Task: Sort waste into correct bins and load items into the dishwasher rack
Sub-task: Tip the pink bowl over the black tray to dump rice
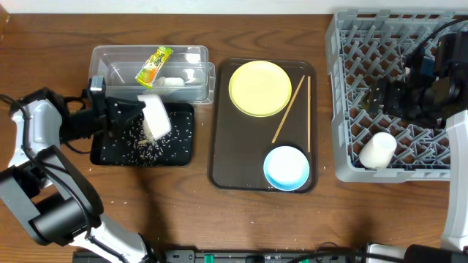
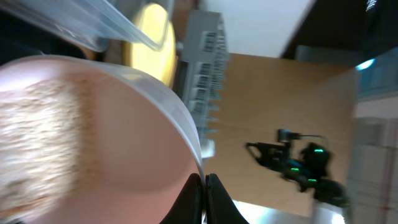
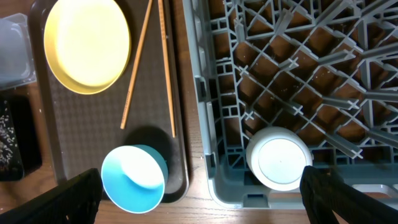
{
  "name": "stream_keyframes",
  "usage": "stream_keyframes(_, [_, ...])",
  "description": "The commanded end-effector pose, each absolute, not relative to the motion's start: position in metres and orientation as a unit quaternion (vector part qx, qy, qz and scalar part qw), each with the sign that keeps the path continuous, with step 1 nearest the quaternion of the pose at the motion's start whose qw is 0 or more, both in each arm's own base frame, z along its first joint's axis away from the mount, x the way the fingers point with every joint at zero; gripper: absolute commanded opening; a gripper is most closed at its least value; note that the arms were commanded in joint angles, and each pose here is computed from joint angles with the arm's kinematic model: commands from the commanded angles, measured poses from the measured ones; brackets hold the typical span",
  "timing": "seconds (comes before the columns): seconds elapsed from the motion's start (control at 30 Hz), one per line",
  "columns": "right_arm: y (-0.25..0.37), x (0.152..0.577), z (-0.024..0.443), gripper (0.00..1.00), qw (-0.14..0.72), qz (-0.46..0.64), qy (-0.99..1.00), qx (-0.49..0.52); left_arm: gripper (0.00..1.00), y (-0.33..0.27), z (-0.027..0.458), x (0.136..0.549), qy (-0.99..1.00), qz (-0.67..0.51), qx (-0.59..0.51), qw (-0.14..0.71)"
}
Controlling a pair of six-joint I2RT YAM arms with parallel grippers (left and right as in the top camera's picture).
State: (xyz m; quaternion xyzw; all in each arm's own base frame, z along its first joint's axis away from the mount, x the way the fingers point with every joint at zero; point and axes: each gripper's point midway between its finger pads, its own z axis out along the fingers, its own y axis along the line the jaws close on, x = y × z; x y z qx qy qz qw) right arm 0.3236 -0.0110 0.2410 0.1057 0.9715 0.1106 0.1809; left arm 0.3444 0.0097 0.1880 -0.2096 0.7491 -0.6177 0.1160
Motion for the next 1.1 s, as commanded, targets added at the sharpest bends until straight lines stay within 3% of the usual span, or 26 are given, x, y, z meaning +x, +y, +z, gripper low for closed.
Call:
stream_keyframes(0.0, [-0.006,0.325,0.244,0.99,0.186,0.112,0.972,0.091,0.06,0.008,0.205,0.345,0.719,-0.650,-0.190,0.157])
stream_keyframes(1.07, [-0.005,0.322,0.243,0.99,0.179,0.112,0.973,0.092,0.06,0.026,0.220,0.343,0.685,-0.669,-0.235,0.167])
